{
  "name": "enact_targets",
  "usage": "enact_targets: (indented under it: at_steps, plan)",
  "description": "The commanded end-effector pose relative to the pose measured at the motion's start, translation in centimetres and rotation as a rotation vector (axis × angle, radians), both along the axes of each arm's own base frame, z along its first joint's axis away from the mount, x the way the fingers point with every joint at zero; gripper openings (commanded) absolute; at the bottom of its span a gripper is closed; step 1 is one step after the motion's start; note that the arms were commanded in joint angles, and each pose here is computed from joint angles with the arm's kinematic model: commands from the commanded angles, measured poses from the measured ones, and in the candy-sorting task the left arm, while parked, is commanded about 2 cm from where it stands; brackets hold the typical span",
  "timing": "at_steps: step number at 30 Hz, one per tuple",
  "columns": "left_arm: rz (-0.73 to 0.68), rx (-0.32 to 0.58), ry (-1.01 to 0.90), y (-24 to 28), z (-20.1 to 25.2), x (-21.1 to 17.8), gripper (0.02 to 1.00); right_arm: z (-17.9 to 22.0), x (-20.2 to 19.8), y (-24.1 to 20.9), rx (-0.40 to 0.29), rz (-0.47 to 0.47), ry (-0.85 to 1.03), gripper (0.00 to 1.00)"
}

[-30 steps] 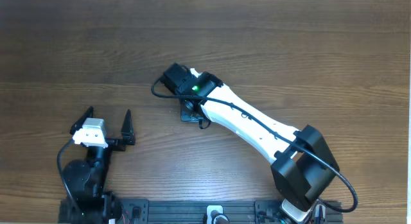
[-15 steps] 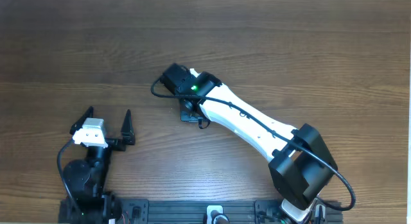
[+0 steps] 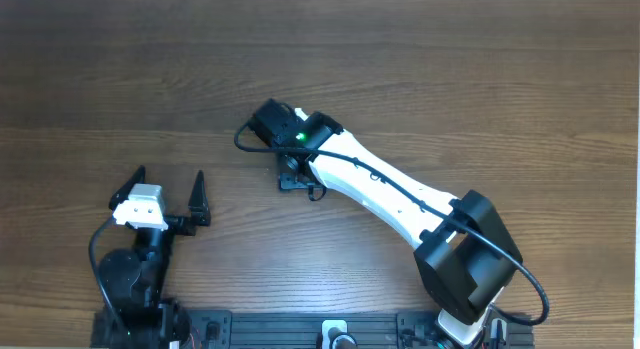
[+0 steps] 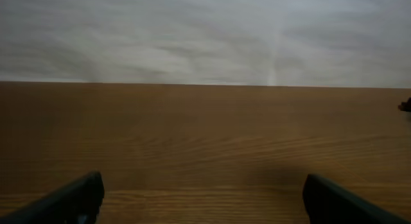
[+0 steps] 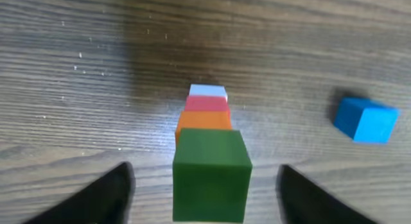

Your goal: Stack Cubes

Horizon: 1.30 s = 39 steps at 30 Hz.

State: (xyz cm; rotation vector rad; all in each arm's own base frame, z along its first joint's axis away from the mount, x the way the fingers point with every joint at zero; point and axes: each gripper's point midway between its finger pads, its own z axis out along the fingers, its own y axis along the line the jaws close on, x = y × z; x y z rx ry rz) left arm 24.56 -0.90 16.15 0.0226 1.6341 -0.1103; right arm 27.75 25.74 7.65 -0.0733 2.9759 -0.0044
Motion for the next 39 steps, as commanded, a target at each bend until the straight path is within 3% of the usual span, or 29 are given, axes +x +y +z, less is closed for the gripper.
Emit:
enact_targets:
  at_steps: [1,6,12,17,22,30,39]
  plan:
    - [-0.007,0.014,-0.005,0.0,-0.1,0.0,0.998,0.3,0.7,0.2,0.008,-0.008,-0.013,0.993]
    - [-0.007,0.014,-0.005,0.0,-0.1,0.0,1.000,0.9,1.2,0.1,0.022,-0.019,-0.027,0.993]
    - [-0.007,0.014,-0.005,0.0,-0.1,0.0,1.000,5.0,3.7,-0.8,0.067,-0.004,-0.094,0.993]
    - [-0.007,0.014,-0.004,0.0,-0.1,0.0,0.998,8.4,4.8,-4.8,0.049,-0.037,-0.098,0.991]
    - [-0.007,0.014,-0.005,0.0,-0.1,0.0,0.998,9.4,4.5,-9.1,0.027,-0.073,-0.055,0.993]
    - [-0.007,0.014,-0.005,0.0,-0.1,0.0,0.998,3.7,3.2,-12.3,0.007,-0.074,0.066,0.993]
    - [-0.006,0.014,-0.005,0.0,-0.1,0.0,1.000,-2.8,0.2,-12.3,0.050,-0.063,0.156,0.993]
